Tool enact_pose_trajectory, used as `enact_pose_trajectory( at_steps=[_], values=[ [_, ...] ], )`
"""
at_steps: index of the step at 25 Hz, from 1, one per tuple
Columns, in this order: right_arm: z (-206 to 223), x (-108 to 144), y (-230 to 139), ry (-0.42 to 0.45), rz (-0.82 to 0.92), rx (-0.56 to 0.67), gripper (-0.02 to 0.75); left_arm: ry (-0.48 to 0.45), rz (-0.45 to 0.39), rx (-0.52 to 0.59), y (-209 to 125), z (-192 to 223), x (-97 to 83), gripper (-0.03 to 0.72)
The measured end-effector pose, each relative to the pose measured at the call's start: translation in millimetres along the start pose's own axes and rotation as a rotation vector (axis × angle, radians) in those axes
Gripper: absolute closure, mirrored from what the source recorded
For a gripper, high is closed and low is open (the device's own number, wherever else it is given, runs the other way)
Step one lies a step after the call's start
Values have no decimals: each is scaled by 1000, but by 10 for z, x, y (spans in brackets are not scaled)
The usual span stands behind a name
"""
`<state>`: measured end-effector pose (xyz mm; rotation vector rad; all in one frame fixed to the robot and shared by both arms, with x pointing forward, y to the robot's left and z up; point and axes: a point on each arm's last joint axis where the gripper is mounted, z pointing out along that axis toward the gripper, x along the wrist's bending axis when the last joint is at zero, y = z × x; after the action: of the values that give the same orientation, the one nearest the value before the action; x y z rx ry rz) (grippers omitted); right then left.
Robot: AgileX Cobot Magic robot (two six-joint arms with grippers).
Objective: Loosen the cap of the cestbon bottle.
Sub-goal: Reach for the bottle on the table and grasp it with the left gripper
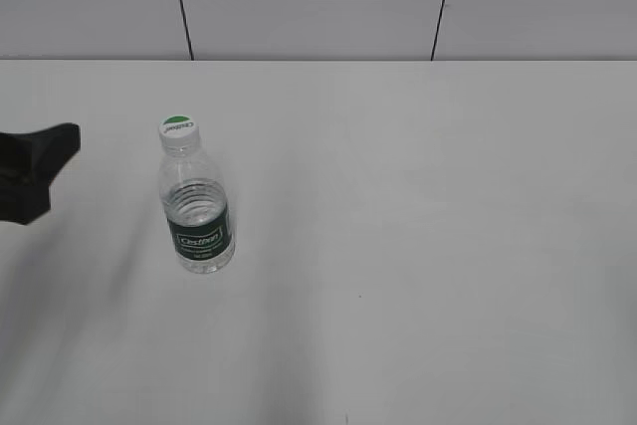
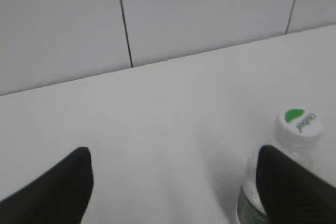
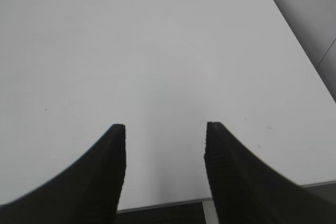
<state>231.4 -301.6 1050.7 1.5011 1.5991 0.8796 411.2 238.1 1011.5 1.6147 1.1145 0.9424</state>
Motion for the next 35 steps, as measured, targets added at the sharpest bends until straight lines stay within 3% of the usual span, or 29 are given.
enact_pose_trajectory(
  at_steps=[5,12,19,24,35],
  values=[
    [0,0,0,0,0,0,356,-33,-6,50,-193,126,-130,118],
    [0,0,0,0,0,0,356,-58,-31,-19,-155,161,-175,122],
    [0,0,0,0,0,0,356,-183,-26,-48,-412,23,-247,123],
    [0,0,0,0,0,0,356,-241,68,-14,-563,-21,-231,123],
    [0,0,0,0,0,0,356,-421,-48,25,-840,253,-294,125]
  ],
)
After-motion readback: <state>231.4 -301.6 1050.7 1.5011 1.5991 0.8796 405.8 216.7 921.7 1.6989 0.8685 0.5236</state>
